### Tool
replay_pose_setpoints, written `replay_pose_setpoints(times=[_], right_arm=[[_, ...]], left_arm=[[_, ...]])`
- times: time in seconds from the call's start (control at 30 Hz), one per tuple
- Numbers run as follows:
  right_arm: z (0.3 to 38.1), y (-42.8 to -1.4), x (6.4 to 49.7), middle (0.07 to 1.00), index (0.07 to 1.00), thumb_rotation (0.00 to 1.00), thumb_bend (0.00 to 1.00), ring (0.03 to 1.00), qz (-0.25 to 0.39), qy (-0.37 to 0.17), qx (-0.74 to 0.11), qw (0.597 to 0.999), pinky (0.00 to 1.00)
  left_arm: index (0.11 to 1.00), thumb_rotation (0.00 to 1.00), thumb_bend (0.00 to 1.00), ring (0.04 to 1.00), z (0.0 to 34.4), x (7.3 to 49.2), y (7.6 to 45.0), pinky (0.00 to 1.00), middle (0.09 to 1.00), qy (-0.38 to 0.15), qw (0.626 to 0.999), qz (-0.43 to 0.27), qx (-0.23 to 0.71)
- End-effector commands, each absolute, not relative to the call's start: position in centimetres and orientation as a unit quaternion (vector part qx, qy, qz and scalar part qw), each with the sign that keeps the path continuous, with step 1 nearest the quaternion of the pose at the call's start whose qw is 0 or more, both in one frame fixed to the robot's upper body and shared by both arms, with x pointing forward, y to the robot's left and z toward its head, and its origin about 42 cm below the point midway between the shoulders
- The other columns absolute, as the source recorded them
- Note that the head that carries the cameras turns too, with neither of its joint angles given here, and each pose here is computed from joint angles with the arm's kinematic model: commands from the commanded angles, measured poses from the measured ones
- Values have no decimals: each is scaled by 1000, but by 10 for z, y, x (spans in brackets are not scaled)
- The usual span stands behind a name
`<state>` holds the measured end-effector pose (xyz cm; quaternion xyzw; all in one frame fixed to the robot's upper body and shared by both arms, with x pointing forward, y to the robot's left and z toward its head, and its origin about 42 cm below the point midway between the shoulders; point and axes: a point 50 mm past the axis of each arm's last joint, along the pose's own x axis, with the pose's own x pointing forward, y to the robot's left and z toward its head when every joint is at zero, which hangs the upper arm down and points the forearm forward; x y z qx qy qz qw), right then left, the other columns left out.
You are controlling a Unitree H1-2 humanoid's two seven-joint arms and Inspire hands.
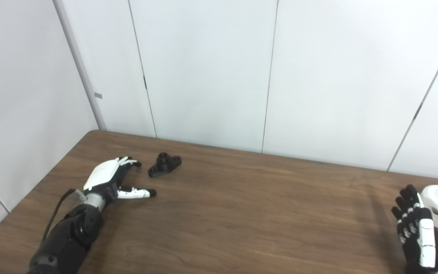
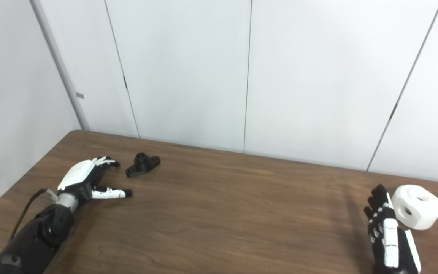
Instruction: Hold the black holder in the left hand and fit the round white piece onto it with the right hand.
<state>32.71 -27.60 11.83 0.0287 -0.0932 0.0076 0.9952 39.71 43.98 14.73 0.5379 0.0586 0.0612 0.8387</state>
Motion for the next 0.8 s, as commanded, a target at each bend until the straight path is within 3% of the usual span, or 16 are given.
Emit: replay_pose_setpoints(times=[0.0, 0.3, 0.77], right_arm=[[92, -275, 305, 1000, 1000, 1000, 325, 1000, -1, -52, 41, 998, 1000], [97, -273, 299, 1000, 1000, 1000, 321, 1000, -2, -55, 36, 998, 1000], [99, -264, 299, 1000, 1000, 1000, 340, 1000, 1, -54, 44, 998, 1000]], left_arm=[[839, 491, 948, 1000, 172, 411, 449, 1000, 963, 41, 831, 69, 550], [817, 522, 958, 991, 167, 424, 446, 1000, 940, 45, 829, 60, 554], [804, 493, 943, 990, 167, 441, 433, 1000, 933, 43, 833, 41, 550]])
